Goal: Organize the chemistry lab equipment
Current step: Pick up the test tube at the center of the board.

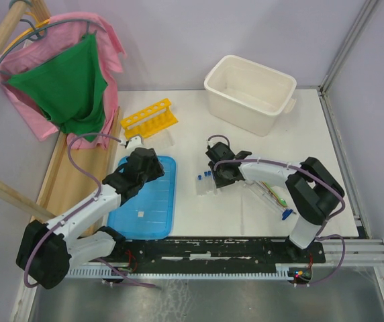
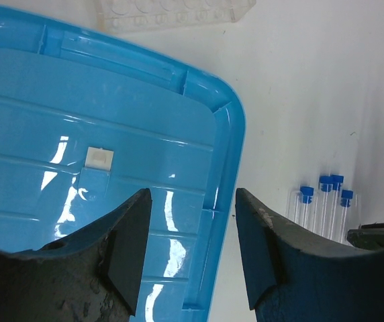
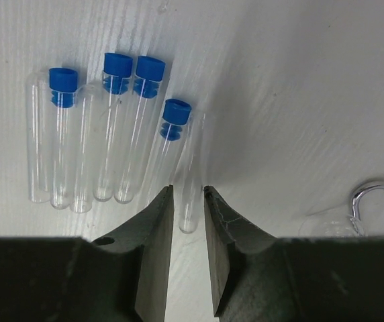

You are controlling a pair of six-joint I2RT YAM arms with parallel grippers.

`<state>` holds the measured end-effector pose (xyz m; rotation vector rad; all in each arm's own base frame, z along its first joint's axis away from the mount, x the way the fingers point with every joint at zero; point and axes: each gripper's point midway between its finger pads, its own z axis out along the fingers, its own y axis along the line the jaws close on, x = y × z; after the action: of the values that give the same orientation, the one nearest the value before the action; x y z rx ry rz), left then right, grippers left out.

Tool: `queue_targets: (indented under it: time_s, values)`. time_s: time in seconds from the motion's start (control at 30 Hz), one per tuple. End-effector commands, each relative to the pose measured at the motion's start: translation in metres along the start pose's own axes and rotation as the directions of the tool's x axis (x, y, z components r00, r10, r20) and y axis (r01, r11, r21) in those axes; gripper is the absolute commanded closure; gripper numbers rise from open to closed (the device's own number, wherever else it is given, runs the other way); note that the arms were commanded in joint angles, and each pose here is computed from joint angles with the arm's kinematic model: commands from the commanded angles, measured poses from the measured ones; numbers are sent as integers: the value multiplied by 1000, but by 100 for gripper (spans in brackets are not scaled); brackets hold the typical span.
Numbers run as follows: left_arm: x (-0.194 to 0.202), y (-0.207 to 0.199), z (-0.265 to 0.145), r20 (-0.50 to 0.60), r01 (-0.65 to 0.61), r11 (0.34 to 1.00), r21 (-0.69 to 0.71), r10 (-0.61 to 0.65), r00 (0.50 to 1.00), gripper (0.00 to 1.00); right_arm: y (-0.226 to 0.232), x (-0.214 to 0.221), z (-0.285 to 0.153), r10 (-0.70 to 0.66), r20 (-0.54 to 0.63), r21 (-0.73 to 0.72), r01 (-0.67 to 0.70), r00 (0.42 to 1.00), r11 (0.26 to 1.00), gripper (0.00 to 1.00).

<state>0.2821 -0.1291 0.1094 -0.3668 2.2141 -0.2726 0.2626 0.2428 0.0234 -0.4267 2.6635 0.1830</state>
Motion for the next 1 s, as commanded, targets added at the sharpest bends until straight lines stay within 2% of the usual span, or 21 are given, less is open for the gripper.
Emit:
queue_targets:
  time_s: [0.0,0.2,0.43,0.67,0.77,0.9,0.97]
  values:
    - [-6,-8,2,26,0,1000,31,-1,1000,40,4,-8,8,5,17,9,-5,1000,1000,67]
    - [-5,-7,2,26,4,999,32,-5,1000,40,-3,-4,11,8,9,53,-8,1000,999,70]
    - [0,-7,4,13,3,999,32,-4,1000,40,-13,-5,6,28,37,105,-32,999,994,88]
    - [2,-8,3,9,6,999,44,-6,1000,40,-21,-8,-21,11,105,133,-25,994,991,90]
    - [3,-10,4,2,-2,999,54,2,1000,40,-11,-7,-38,-46,132,82,35,990,996,91]
    - [7,-12,5,-12,-24,998,66,25,1000,40,22,9,-58,-143,133,-95,157,981,983,90]
    - [9,-13,5,-19,-29,997,70,30,999,40,33,20,-62,-210,121,-135,226,970,965,90]
